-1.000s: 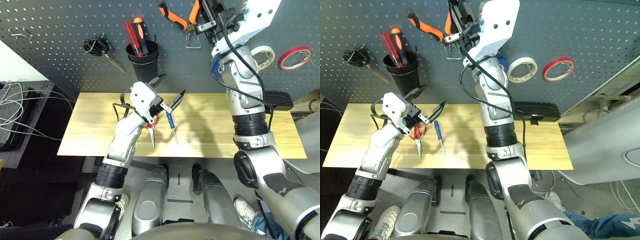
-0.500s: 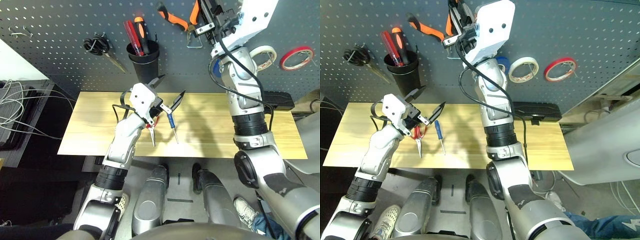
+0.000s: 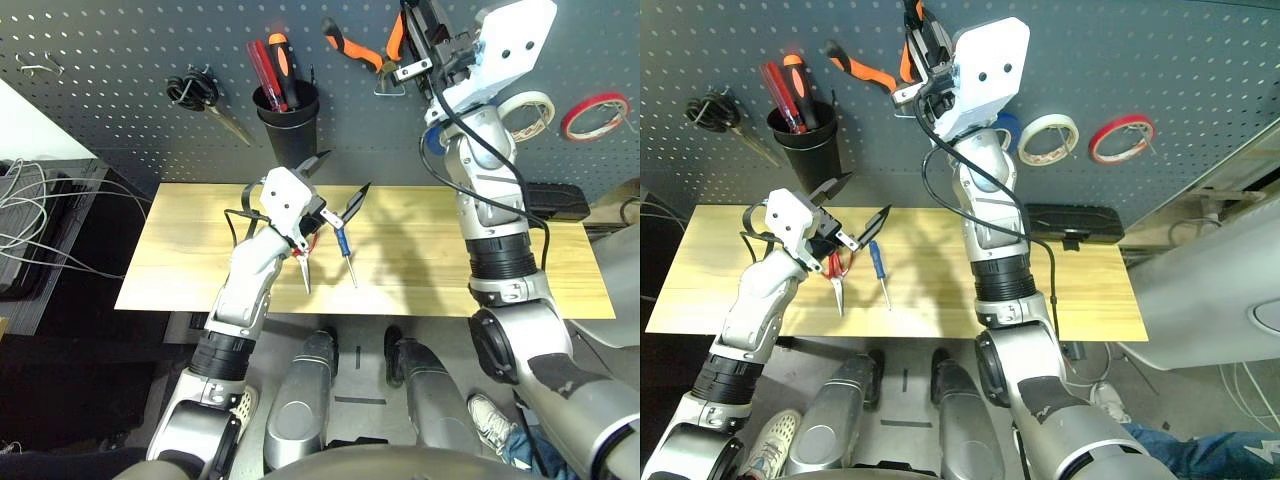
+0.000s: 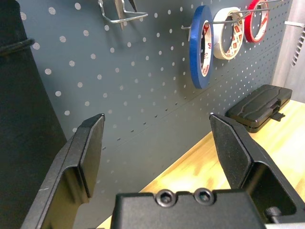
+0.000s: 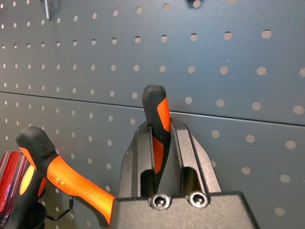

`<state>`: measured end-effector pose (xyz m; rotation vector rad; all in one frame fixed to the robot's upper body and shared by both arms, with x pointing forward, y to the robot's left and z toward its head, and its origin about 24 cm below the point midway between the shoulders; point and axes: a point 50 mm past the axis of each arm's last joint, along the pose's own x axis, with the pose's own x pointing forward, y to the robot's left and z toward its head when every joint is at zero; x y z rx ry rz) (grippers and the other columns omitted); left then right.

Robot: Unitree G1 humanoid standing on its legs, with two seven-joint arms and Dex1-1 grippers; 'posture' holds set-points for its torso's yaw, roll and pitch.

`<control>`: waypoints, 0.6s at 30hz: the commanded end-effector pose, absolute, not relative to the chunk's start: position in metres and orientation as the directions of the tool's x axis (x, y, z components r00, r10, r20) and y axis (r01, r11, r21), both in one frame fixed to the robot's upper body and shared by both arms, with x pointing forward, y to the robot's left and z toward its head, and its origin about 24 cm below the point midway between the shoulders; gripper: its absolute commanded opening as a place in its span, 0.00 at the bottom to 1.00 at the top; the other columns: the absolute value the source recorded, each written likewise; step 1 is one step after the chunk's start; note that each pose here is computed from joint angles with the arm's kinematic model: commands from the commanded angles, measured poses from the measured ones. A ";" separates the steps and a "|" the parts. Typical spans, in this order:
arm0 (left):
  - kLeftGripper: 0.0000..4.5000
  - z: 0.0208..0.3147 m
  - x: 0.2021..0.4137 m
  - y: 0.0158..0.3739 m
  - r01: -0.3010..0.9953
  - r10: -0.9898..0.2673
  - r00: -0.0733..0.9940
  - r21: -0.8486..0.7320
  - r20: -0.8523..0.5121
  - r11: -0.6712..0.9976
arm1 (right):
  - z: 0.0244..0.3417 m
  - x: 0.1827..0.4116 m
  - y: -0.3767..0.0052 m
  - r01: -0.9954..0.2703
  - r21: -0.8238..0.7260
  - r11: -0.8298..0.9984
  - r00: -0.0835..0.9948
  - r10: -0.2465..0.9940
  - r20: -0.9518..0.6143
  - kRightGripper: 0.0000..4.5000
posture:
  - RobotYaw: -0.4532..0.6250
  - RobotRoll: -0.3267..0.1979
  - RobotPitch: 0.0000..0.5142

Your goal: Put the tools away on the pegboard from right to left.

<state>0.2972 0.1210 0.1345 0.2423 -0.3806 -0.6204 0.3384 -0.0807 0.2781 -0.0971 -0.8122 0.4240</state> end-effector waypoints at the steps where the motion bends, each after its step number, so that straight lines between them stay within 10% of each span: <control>1: 1.00 0.129 0.296 0.121 0.525 -0.610 0.752 0.334 0.250 0.783 | 0.275 0.336 -0.075 -0.340 -0.261 0.904 0.591 0.421 0.688 0.06 | 0.62 0.62 0.53; 18: 1.00 0.128 0.294 0.123 0.517 -0.604 0.757 0.335 0.251 0.788 | 0.255 0.345 -0.071 -0.348 -0.285 0.893 0.615 0.447 0.650 0.06 | 0.63 0.62 0.52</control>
